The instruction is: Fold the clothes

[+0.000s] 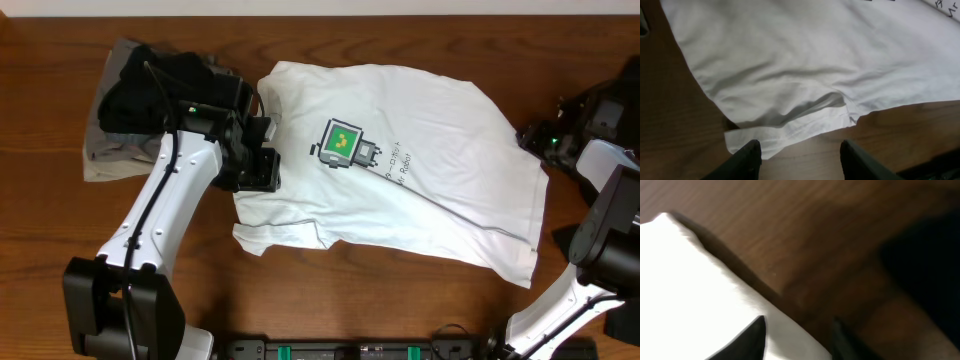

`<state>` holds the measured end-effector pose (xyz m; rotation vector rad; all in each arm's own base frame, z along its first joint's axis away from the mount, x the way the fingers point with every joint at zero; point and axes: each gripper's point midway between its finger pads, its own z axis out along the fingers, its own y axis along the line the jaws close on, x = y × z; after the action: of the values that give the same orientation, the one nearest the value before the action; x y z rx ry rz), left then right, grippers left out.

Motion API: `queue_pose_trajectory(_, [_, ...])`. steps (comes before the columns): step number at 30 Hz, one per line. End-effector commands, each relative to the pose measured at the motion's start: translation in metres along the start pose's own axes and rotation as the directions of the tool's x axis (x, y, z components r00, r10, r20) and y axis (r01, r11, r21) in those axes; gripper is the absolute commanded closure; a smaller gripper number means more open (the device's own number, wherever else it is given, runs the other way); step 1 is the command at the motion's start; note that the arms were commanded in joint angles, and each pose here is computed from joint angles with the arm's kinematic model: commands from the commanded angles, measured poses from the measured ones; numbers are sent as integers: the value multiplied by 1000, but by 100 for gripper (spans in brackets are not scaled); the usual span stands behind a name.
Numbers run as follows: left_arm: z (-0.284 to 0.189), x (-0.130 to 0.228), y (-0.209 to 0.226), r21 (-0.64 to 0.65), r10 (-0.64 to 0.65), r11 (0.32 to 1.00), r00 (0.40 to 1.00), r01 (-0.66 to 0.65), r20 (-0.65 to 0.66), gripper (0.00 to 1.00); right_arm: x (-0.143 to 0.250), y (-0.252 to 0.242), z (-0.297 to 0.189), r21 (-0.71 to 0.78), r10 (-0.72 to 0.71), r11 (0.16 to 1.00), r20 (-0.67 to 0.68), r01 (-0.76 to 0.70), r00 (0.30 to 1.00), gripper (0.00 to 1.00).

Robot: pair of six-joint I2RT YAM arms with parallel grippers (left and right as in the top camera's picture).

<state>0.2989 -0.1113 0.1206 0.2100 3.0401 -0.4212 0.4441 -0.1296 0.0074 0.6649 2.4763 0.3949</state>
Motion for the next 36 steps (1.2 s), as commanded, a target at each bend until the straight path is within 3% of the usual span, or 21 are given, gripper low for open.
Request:
queue_pose_trajectory(1, [-1, -3, -3, 17, 6, 1000, 1000, -6, 7, 47, 21, 13, 11, -106, -1, 994, -79, -7, 997, 71])
queue_pose_trajectory(7, [-1, -7, -3, 18, 6, 1000, 1000, -6, 22, 47, 22, 48, 6, -284, -100, 956, -66, 78, 993, 99])
queue_pose_trajectory(12, [-1, -8, -3, 18, 3, 1000, 1000, -4, 25, 47, -14, 56, 2, -292, -154, 940, 92, 175, 984, 99])
queue_pose_trajectory(18, [-1, -8, -3, 18, 4, 1000, 1000, -4, 27, 47, -79, 78, -19, -268, -242, 892, 393, 363, 887, 99])
queue_pose_trajectory(22, [-1, -12, -4, 21, -20, 1000, 999, 19, 43, 46, -92, 71, -17, -178, -234, 925, 430, 336, 872, 98])
queue_pose_trajectory(23, [-1, -13, -4, 22, -21, 1000, 999, 20, 48, 46, -91, 66, -14, -148, -232, 937, 419, 318, 878, 92])
queue_pose_trajectory(24, [-1, -14, -4, 22, -20, 1000, 998, 19, 51, 46, -88, 62, -11, -128, -228, 945, 403, 301, 886, 69])
queue_pose_trajectory(25, [-1, -15, -4, 22, -19, 1000, 998, 18, 53, 46, -84, 59, -9, -119, -224, 950, 384, 289, 896, 53])
queue_pose_trajectory(26, [-1, -15, -4, 22, -19, 1000, 998, 18, 53, 46, -79, 55, -6, -115, -217, 955, 360, 274, 907, 41])
queue_pose_trajectory(28, [-1, -15, -4, 22, -19, 1000, 998, 18, 53, 46, -67, 42, -2, -97, -192, 968, 298, 229, 935, 28])
queue_pose_trajectory(30, [-1, -15, -4, 22, -19, 1000, 998, 17, 54, 41, -55, 28, 0, -88, -156, 979, 240, 182, 958, 23])
queue_pose_trajectory(33, [-1, -16, -4, 22, -17, 1000, 998, 16, 58, 36, -41, 12, -1, -95, -66, 992, 166, 83, 984, 23])
queue_pose_trajectory(36, [-1, -16, -3, 19, -16, 1000, 998, 15, 60, 36, -27, 19, -11, -225, -5, 974, 87, 25, 996, 25])
